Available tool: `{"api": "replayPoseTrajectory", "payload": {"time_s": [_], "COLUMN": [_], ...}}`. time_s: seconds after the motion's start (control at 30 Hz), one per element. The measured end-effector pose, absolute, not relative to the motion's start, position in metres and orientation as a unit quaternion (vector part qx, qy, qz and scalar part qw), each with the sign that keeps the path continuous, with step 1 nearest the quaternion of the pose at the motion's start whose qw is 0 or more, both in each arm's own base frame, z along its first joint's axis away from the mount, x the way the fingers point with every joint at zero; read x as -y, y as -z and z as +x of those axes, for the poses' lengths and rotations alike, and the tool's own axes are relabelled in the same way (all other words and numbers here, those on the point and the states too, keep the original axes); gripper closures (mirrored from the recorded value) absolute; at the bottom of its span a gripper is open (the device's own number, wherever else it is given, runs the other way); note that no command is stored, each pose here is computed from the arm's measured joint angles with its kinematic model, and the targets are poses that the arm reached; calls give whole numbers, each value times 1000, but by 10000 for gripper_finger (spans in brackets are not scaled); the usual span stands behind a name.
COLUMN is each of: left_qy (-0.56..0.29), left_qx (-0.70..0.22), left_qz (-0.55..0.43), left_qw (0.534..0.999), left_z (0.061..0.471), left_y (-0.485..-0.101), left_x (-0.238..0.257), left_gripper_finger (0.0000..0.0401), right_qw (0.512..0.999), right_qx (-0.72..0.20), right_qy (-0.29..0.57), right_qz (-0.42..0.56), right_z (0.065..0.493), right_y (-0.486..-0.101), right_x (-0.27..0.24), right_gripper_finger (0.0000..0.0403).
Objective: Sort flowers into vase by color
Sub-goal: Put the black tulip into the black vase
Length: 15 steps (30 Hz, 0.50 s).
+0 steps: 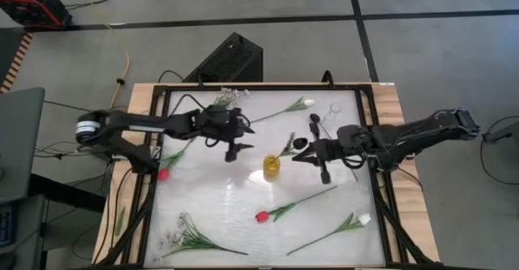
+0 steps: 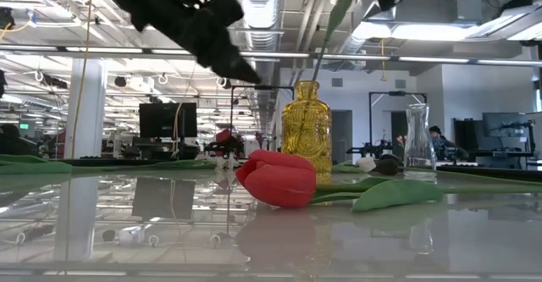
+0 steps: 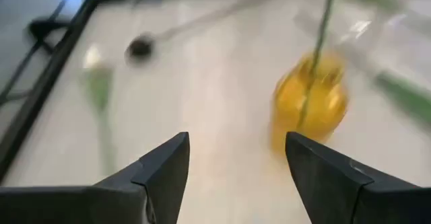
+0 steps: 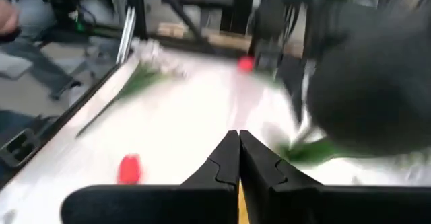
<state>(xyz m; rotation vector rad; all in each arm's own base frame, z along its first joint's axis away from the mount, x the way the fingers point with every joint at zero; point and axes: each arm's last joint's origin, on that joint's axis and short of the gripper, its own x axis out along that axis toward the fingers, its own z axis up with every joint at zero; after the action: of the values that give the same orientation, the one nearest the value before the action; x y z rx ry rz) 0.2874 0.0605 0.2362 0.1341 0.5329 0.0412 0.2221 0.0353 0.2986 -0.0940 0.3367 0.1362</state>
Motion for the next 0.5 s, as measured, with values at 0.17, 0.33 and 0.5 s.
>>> {"api": "replayPoseTrajectory", "payload": {"time_s": [0.17,0.33,0.5], "left_qy": [-62,-62,-62], "left_qx": [-322,-338,-357], "left_qz": [65,61,52], "left_qw": [942,937,930], "left_z": [270,271,269], "left_y": [-238,-233,-229], "left_x": [-59,-59,-59], "left_gripper_finger": [167,167,167], "right_qw": [974,968,942], "right_qx": [-188,-189,-300], "right_qy": [-127,-159,-104], "right_qz": [6,49,109], "right_z": [211,201,183], "right_y": [-303,-308,-293], "right_x": [-38,-38,-28], "right_gripper_finger": [369,369,368]}}
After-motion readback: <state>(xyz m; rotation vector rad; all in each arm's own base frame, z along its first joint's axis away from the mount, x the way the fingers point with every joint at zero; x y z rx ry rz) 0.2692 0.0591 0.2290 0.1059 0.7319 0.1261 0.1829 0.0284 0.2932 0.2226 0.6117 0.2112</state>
